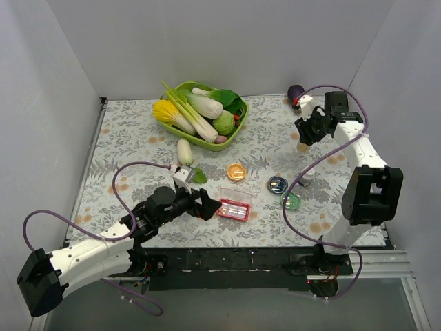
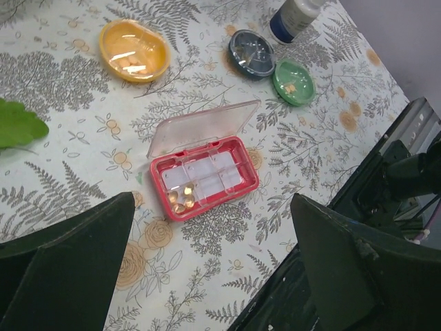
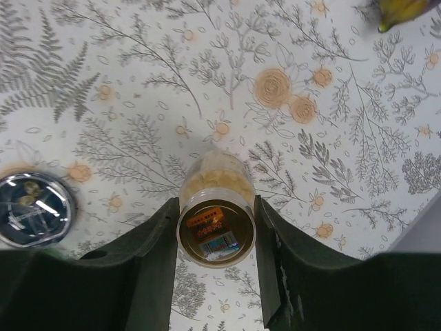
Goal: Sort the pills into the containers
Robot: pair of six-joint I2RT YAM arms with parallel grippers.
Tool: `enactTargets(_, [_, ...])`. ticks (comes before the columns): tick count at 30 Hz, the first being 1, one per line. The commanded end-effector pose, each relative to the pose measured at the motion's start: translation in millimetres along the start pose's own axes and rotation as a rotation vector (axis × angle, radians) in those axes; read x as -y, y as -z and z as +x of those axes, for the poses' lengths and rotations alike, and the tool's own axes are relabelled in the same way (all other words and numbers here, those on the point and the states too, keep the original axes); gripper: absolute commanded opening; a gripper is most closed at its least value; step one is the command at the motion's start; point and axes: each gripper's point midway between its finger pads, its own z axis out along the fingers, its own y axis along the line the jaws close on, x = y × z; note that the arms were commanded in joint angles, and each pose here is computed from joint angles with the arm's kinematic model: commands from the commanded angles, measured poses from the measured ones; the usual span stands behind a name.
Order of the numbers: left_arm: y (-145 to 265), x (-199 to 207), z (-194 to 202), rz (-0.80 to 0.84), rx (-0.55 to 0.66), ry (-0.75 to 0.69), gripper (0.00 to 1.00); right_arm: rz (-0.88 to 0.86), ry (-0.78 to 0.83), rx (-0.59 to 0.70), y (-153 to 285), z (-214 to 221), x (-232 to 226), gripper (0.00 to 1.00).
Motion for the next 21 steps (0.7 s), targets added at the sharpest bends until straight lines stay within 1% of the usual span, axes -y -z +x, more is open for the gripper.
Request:
enactTargets(1, [3,-14,5,-0.103,-0.005,0.158,0.98,0.083,0.039,-0.044,-5,0,33,0.24])
enactTargets(2, [3,-14,7,-0.107,-0.006,0.187,0.98,0.078,0.04,-0.048,-7,0,34,0.25])
enactTargets(6, [5,-17,16,-0.116,-0.014,0.24,0.98,0.047,-0.01,-0.102,-20,25,40,0.29])
enactTargets(9, [6,-16,19,-0.114,-0.018,0.263,0.98,0.03,-0.027,-0.136,-29,37,39,0.31])
enactTargets(11, [7,-17,21,-0.121,-0.022,0.272,0.98,0.024,-0.038,-0.145,-31,43,39,0.34])
enactTargets(12, [7,-17,20,-0.121,-0.02,0.272,0.98,0.016,-0.043,-0.151,-34,46,38,0.37])
enactTargets(13, [8,-17,20,-0.123,-0.02,0.28,0.98,0.012,-0.044,-0.155,-34,47,37,0.48])
enactTargets(15, [8,-19,19,-0.131,-0.016,0.285,0.98,-0.006,-0.042,-0.149,-32,46,33,0.61])
enactTargets(16, [8,-19,20,-0.132,-0.019,0.288,0.98,-0.01,-0.043,-0.148,-31,47,32,0.72])
enactTargets(20, [8,-17,18,-0.127,-0.018,0.298,0.98,-0.001,-0.013,-0.097,-14,28,32,0.86])
enactTargets(21, [8,-17,19,-0.129,-0.024,0.299,0.98,-0.007,-0.007,-0.076,-11,22,30,0.92])
